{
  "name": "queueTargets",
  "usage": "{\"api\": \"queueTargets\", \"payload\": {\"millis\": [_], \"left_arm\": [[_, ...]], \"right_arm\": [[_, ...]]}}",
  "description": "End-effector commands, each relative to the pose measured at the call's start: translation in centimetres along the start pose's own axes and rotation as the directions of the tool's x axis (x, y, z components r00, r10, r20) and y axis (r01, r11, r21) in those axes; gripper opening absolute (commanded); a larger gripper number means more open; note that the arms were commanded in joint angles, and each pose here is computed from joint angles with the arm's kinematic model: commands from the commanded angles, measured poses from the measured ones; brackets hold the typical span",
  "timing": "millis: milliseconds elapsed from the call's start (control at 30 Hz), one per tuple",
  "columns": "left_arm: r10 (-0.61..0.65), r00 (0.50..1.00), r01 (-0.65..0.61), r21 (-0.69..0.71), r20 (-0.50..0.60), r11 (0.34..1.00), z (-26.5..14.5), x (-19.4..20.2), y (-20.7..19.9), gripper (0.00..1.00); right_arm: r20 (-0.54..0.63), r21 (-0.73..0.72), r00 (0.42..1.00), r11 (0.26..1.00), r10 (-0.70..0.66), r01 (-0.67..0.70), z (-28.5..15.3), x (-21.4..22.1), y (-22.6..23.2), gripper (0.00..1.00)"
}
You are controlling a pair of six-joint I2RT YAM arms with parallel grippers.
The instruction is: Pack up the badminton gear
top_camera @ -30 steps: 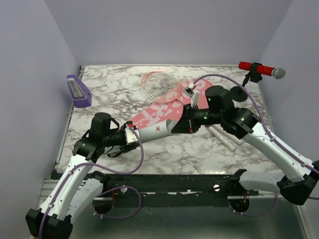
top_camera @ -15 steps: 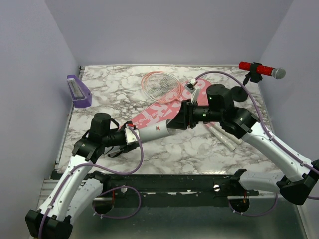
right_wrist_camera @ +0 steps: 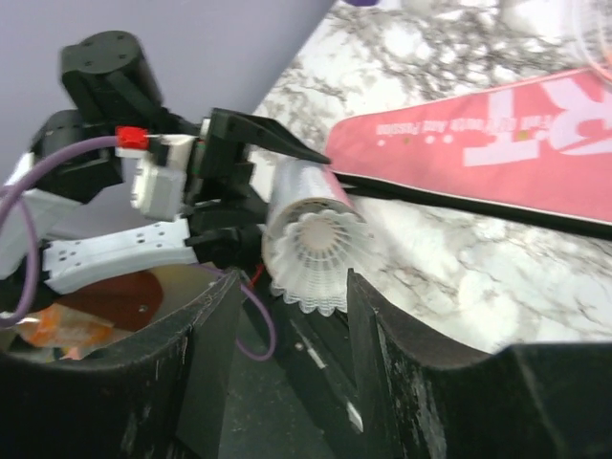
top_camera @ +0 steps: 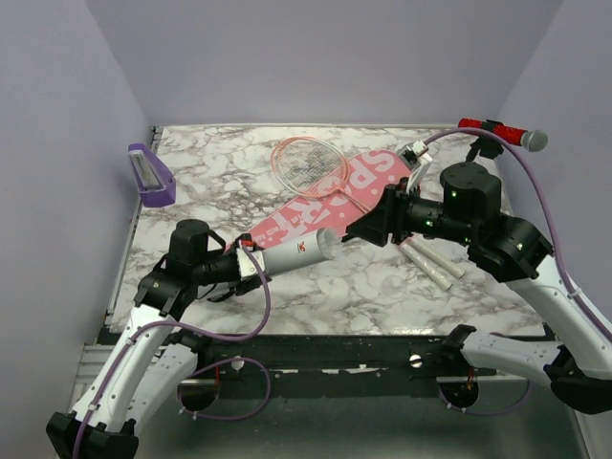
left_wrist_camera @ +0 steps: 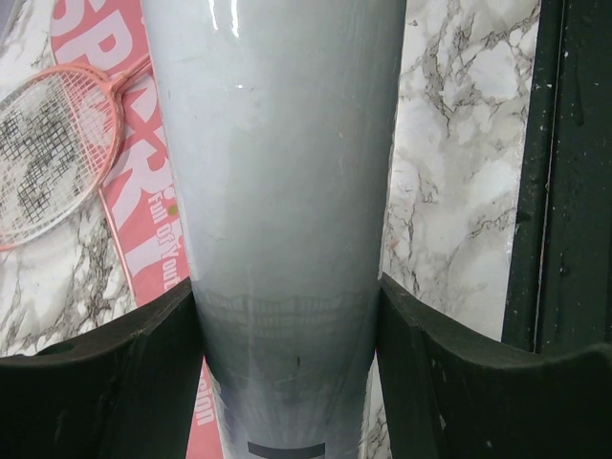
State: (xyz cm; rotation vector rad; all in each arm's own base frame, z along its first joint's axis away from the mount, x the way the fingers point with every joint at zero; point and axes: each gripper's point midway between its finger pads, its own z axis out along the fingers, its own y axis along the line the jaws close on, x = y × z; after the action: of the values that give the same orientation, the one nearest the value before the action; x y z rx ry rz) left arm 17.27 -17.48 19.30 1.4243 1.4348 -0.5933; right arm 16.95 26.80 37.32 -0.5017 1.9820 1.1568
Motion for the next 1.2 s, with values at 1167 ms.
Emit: {"api": "queueTargets", "payload": {"millis": [1167], "left_arm": [[0.026, 0.993, -0.025, -0.007, 0.112, 1.0, -0.4, -4.1, 1.0, 0.36]], "right_arm": [[-0.231, 0.043, 0.968, 0.995, 0.099, -0.092, 10.2, 9.4, -4.7, 0.67]]}}
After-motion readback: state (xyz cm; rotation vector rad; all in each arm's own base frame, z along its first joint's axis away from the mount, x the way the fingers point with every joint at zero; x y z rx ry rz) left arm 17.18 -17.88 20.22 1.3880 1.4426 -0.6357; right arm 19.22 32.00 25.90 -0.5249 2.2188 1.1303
